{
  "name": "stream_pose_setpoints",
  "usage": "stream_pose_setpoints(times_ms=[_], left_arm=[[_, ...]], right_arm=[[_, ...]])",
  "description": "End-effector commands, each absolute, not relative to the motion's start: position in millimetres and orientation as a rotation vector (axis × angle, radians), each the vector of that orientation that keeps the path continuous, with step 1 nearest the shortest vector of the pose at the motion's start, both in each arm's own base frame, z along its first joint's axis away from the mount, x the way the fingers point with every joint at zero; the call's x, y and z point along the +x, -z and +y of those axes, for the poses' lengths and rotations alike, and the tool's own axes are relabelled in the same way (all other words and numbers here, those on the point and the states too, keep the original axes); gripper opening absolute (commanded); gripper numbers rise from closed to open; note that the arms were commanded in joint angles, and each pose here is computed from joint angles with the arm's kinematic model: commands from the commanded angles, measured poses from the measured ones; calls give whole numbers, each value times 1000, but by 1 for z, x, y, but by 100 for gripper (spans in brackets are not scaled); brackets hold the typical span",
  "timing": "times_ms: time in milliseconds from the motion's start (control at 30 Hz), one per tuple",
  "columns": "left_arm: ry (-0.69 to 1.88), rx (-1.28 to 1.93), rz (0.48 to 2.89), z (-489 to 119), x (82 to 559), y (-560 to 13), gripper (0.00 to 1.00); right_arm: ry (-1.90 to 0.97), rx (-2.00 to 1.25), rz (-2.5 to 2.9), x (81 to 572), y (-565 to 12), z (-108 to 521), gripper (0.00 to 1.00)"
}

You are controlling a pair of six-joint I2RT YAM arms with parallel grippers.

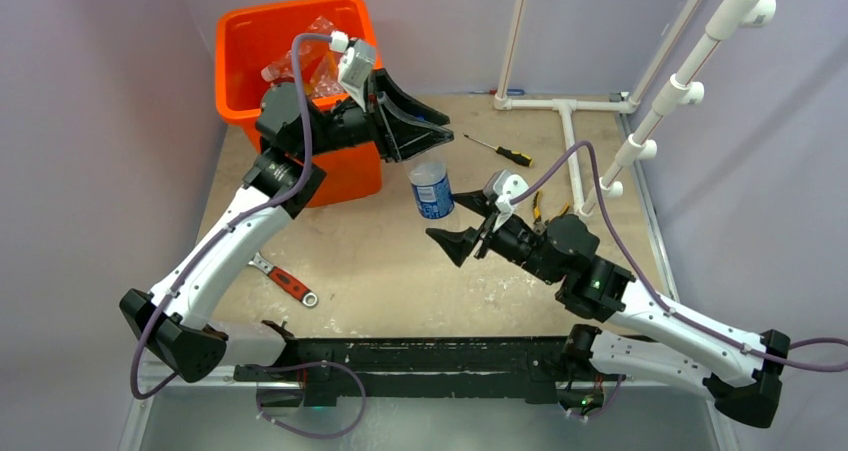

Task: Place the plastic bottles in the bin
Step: Pick up the plastic bottle from the corner of the board, then place the plastic bottle in the trash bin.

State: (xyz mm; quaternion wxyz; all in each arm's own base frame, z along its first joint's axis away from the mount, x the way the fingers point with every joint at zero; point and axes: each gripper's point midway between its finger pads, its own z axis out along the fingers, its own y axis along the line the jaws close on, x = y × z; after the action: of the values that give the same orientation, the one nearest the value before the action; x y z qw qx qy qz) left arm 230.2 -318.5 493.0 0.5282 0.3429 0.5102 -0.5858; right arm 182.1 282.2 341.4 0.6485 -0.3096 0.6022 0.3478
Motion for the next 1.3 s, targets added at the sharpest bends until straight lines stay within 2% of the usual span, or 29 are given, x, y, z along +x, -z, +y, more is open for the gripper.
stream_pose_setpoints(times_ms=[0,33,200,367,533,667,767,867,967,1267], left_arm=[[1288,761,1109,-303,229,-525,0],[1255,736,1097,-299,232,-530,0],[1058,598,1037,-271,247,-574,0],[619,325,947,-204,287,-640,0],[207,105,867,-144,324,-670,0],[-18,-3,831,-117,344,-674,0],[-146,-44,856,-104,372,-667,0],[-231,-69,954,-87,424,-633,0],[-274,-134,1014,-59,455,-602,0],[-330,-176,1165,-41,492,-539,0]], right_arm=[[-871,-644,1288,172,-379,277,94],[-892,-627,1284,170,-385,276,98],[-980,-565,1218,152,-421,257,99],[-1035,-538,1161,131,-442,232,99],[-1026,-508,1194,134,-428,227,99],[-1009,-474,1251,145,-409,232,99],[-1006,-469,1286,149,-395,236,99],[-1002,-470,1310,150,-385,238,99],[-999,-479,1331,150,-378,239,99],[-958,-447,1376,157,-362,234,99]])
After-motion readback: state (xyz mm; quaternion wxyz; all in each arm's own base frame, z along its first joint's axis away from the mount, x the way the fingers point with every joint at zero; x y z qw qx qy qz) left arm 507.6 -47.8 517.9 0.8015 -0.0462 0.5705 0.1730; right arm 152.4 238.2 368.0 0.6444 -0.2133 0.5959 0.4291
